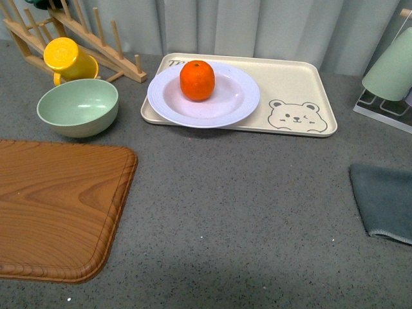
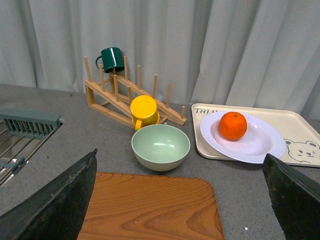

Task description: Place orange and plate with both arms

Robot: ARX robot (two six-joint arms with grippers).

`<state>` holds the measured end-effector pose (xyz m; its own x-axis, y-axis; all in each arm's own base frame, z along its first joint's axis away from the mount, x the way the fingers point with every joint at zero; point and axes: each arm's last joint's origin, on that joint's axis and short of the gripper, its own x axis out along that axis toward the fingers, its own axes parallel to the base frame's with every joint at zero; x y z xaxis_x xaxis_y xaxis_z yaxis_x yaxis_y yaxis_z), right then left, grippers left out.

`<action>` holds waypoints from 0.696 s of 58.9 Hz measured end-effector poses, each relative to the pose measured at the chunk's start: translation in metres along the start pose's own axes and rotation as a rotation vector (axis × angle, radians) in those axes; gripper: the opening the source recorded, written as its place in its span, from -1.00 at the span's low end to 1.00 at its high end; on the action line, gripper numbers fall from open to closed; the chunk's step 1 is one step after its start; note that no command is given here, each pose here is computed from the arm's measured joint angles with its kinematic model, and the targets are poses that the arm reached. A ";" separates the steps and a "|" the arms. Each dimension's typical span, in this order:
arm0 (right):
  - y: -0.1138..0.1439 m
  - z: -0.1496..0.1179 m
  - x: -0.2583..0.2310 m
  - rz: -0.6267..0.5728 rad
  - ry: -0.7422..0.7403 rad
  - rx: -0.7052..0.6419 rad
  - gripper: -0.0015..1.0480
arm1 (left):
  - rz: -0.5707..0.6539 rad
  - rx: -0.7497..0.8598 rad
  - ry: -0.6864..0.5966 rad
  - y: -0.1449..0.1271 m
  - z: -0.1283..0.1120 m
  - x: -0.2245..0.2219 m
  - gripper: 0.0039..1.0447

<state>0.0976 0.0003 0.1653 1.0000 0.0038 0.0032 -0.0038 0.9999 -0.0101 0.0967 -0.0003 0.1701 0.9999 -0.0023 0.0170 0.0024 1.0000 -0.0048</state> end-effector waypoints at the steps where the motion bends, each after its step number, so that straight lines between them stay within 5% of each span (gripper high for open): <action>1: 0.000 0.000 0.000 0.000 0.000 0.000 -0.08 | 0.000 0.000 0.000 0.000 0.000 0.000 0.88; 17: 0.000 0.000 0.000 0.000 0.000 0.000 0.83 | 0.000 0.000 0.000 0.000 0.000 0.000 0.88; 41: 0.000 0.000 0.000 0.000 0.000 0.003 0.82 | 0.000 0.000 0.000 0.000 0.000 0.000 0.88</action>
<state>0.0976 0.0003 0.1653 1.0000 0.0038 0.0032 -0.0038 1.0000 -0.0067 0.0967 -0.0002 0.1701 0.9999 -0.0019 0.0170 0.0020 1.0000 -0.0048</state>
